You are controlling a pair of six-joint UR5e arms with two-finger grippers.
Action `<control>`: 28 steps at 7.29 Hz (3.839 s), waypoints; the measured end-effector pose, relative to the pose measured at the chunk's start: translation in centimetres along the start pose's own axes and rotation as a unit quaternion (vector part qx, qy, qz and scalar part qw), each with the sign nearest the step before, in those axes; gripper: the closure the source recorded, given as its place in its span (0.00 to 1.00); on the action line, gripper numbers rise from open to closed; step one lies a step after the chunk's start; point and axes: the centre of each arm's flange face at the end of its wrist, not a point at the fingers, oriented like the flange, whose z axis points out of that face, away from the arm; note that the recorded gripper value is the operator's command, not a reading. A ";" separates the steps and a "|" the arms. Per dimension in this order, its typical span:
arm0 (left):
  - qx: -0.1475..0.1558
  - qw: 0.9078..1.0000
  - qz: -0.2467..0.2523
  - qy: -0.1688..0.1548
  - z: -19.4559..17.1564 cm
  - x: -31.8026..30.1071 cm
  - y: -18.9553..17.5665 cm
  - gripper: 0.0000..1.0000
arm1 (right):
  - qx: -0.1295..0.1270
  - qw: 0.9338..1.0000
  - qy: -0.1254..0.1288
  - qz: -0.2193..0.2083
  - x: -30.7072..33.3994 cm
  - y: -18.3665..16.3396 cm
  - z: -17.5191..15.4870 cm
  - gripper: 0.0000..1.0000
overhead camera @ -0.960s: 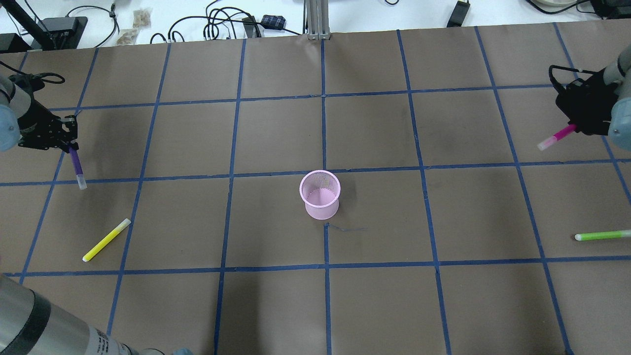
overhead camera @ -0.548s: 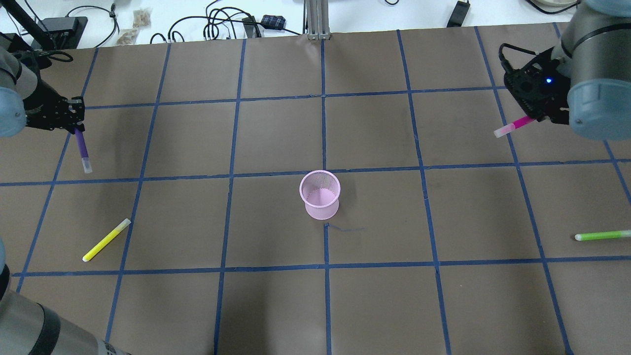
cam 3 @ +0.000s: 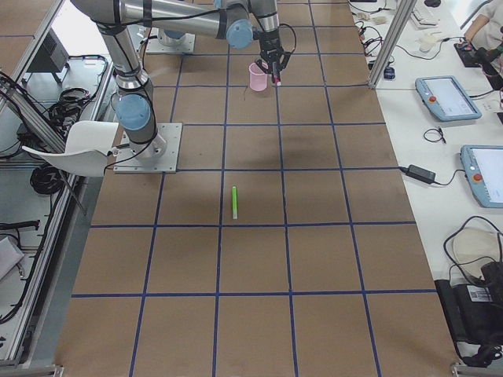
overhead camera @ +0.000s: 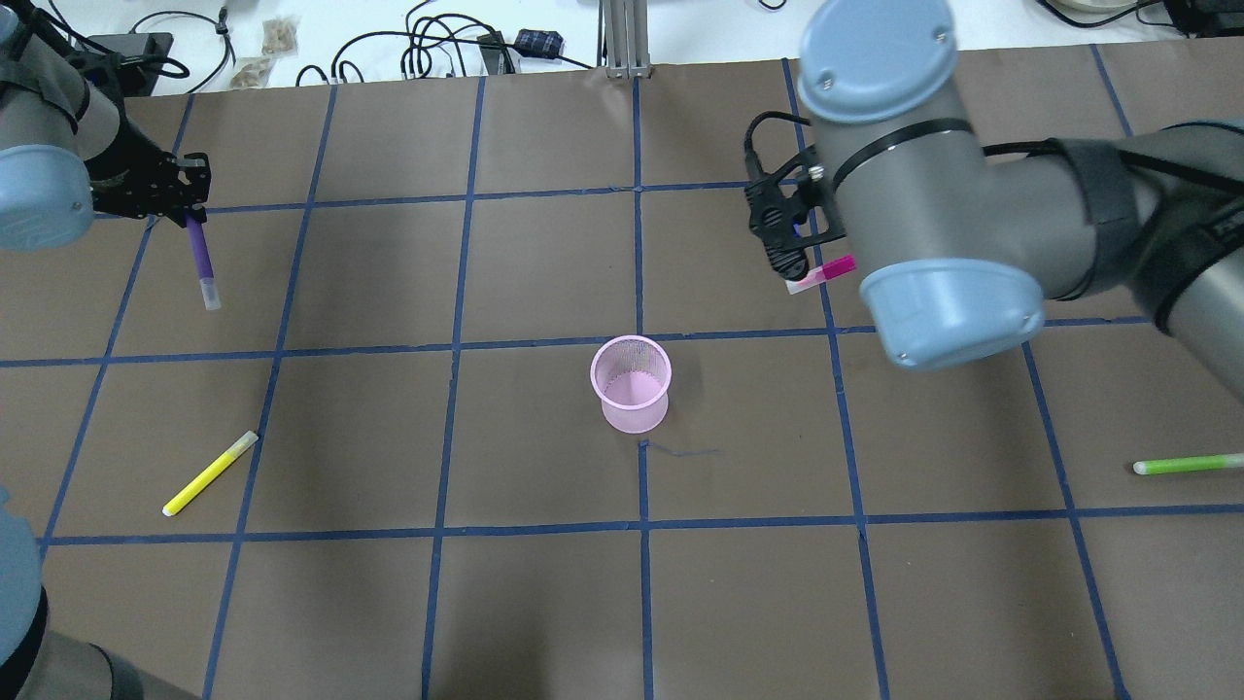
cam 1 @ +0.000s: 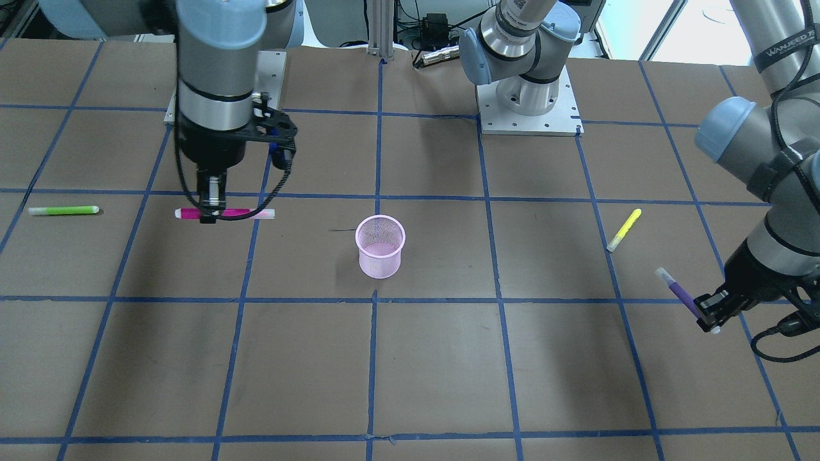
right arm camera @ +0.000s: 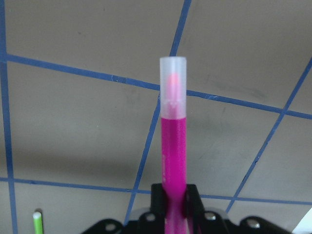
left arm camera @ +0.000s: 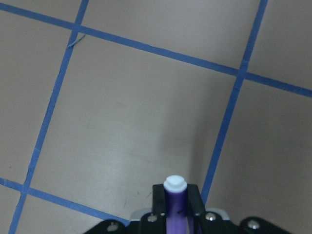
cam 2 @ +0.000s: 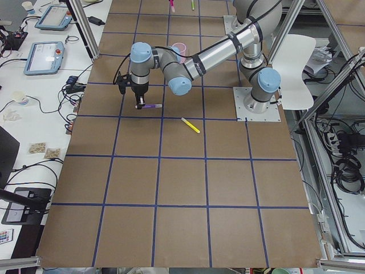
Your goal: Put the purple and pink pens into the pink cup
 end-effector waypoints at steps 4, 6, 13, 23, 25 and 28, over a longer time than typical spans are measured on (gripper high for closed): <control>0.011 1.000 -0.002 0.004 -1.3 4.5 1.0 1.00 | -0.044 0.993 0.005 0.109 -2.0 -13.5 0.6 1.00; 0.011 1.000 -0.005 0.006 -1.1 5.2 1.2 1.00 | -0.079 0.991 0.014 0.109 -2.0 -19.1 1.3 1.00; 0.042 0.999 -0.007 0.020 -2.6 9.7 1.7 1.00 | -0.105 0.992 -0.007 0.066 -1.6 -24.1 3.6 0.00; 0.073 0.993 -0.071 0.053 -8.2 28.7 12.0 1.00 | 0.095 0.928 -0.067 0.355 2.6 10.8 -3.7 0.00; 0.080 0.993 -0.074 0.044 -7.9 34.4 17.5 1.00 | 0.108 0.850 -0.086 0.508 1.5 13.5 -4.8 0.00; 0.093 0.989 -0.112 0.033 -7.4 39.8 24.3 1.00 | 0.097 0.711 -0.118 0.686 -0.2 13.5 -7.4 0.00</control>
